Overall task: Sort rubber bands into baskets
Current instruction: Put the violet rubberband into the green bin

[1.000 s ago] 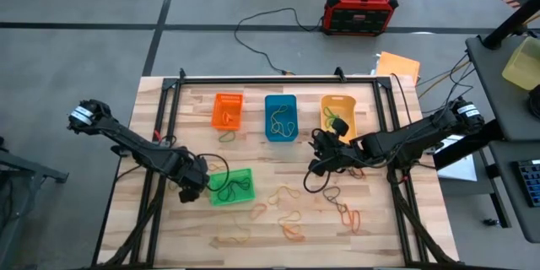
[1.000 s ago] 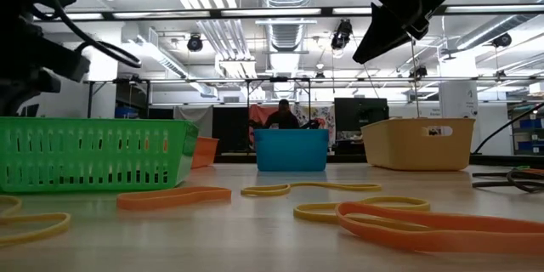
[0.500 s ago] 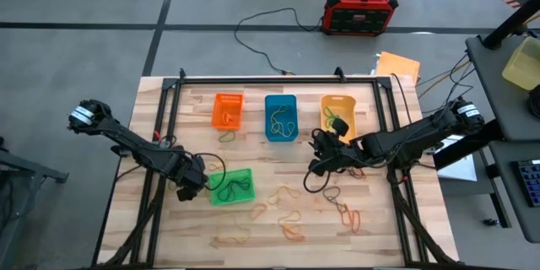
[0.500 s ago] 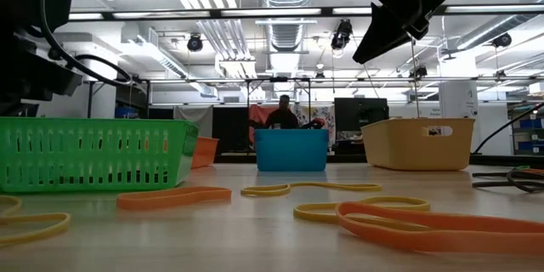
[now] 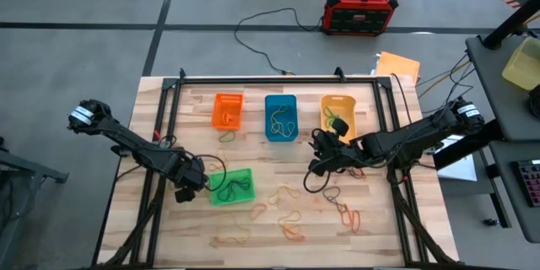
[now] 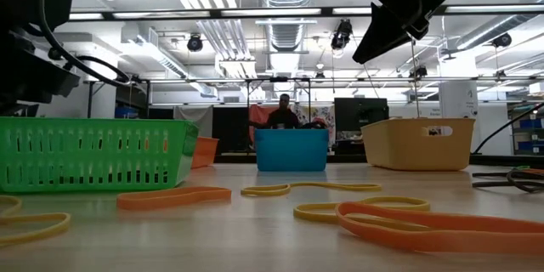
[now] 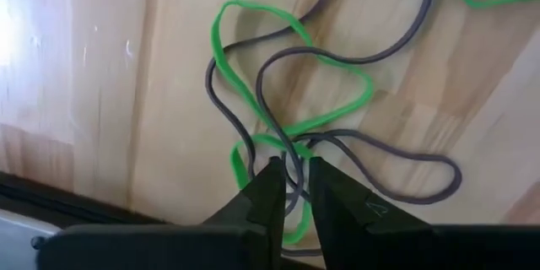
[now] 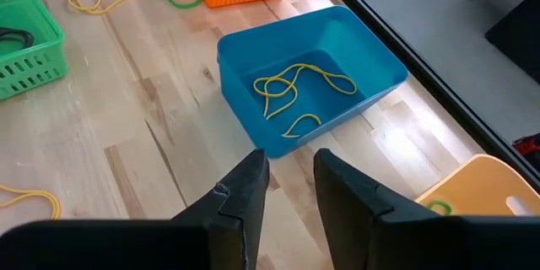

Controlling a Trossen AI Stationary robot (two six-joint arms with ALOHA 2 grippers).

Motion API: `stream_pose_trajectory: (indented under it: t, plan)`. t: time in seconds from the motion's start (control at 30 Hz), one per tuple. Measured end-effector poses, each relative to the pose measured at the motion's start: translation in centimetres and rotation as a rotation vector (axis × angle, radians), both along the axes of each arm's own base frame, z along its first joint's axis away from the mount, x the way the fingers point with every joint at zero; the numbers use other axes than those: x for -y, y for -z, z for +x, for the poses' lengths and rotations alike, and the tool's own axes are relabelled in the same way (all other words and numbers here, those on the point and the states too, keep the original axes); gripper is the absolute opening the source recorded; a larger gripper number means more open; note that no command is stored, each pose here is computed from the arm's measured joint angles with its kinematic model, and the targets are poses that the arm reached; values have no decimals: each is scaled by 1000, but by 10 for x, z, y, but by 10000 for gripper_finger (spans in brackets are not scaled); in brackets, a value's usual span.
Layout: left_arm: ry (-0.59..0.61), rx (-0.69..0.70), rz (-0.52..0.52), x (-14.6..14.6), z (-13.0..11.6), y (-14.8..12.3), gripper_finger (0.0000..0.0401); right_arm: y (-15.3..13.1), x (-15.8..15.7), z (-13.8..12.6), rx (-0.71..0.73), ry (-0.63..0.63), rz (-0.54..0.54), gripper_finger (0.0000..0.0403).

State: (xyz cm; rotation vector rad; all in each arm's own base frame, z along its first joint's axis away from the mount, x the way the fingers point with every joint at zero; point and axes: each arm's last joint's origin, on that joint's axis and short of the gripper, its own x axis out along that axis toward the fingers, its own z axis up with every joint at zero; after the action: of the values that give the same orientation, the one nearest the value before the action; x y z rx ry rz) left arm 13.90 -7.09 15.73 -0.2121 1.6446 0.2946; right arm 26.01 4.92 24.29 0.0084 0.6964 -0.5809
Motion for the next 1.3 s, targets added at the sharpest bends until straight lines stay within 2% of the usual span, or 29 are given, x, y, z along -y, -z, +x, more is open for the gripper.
stream_pose_trajectory:
  t: [0.33, 0.47, 0.57, 0.73, 1.17, 1.3]
  plan:
    - [-22, 10, -2, -2, -5, 13, 97, 0, 0, 0, 1, 0, 0, 86]
    - [-32, -3, 5, -4, -7, 16, 105, 0, 0, 0, 0, 0, 0, 88]
    - [-27, -1, 3, -3, -7, 16, 89, 1, 0, 0, -1, 0, 0, 92]
    - [3, 30, -16, 0, 0, 8, 11, 1, 0, 0, -1, 0, 0, 97]
    - [54, 75, -13, 6, 13, -22, 0, 3, 0, -1, -4, 0, -1, 87]
    - [-19, 80, 30, 4, 12, -19, 6, 5, 0, -2, -7, 6, 3, 93]
